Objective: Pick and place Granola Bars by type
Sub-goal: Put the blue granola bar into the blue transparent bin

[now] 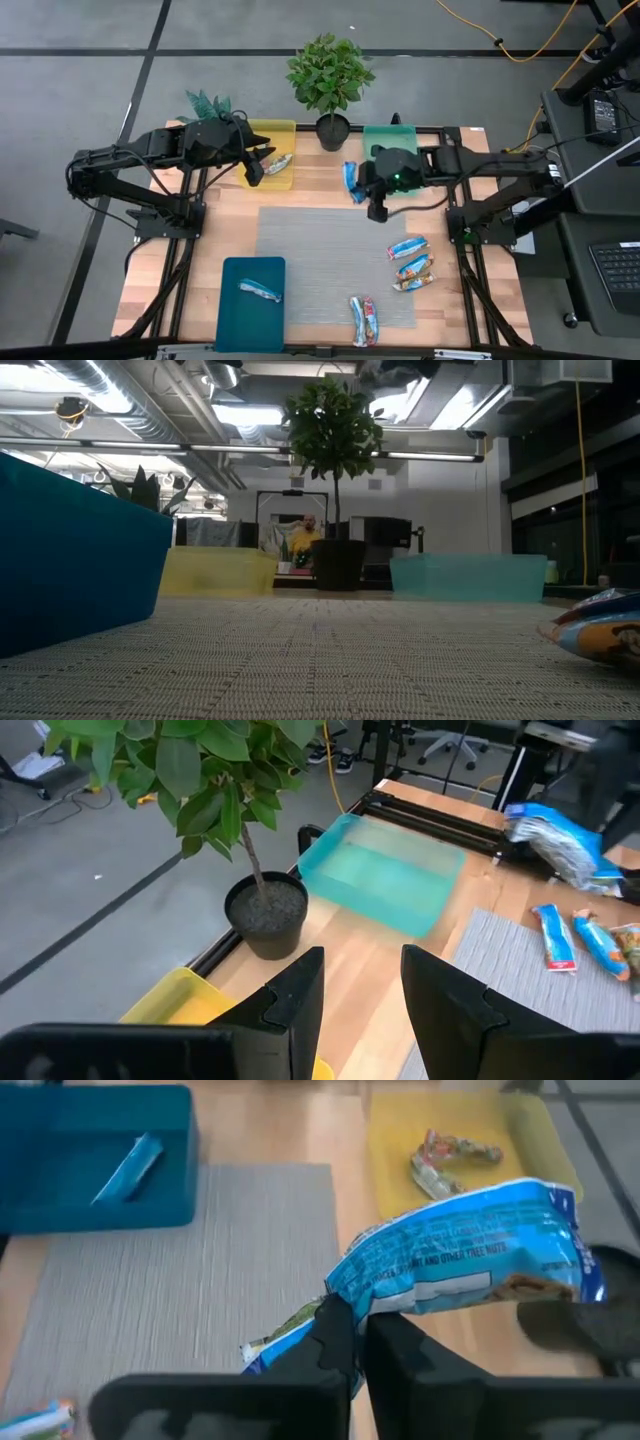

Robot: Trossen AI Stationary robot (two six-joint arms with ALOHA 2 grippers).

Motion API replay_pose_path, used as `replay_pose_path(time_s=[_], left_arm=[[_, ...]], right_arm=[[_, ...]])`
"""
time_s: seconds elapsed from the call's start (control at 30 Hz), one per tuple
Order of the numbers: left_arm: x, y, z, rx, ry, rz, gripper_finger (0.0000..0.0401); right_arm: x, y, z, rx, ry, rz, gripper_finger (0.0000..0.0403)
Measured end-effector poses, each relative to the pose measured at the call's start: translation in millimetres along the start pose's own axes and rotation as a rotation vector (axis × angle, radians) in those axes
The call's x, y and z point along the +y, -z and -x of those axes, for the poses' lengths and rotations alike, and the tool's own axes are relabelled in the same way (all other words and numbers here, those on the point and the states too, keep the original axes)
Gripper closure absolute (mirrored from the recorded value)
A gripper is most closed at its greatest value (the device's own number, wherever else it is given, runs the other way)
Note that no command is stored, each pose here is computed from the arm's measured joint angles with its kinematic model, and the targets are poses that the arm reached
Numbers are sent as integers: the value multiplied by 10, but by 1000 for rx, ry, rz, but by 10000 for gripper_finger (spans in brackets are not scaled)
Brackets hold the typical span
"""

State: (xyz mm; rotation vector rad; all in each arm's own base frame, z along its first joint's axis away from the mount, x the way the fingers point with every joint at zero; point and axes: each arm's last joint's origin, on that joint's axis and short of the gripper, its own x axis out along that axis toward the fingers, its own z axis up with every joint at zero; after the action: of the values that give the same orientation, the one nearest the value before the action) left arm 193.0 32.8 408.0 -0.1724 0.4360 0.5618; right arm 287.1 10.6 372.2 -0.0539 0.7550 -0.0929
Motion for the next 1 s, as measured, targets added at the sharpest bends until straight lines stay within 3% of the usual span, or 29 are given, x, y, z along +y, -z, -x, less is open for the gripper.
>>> replay_pose_path(time_s=[0.2,0.37,0.6,0.83,1.0], left_arm=[[-2,1,-4,1,0,9,274],[-15,-7,-12,-1,26,22,274],[-120,-160,-62,-119,200,41,274],[-221,-281,-124,-216,350,33,274],[-310,-290,-220,-203,467,18,274]], right_arm=[[35,-22,45,-34,-13,40,385],[39,-120,142,-160,-62,83,368],[56,-295,348,-412,-176,229,391],[-29,-331,359,-458,-146,287,362],[-99,-386,354,-522,-153,328,375]])
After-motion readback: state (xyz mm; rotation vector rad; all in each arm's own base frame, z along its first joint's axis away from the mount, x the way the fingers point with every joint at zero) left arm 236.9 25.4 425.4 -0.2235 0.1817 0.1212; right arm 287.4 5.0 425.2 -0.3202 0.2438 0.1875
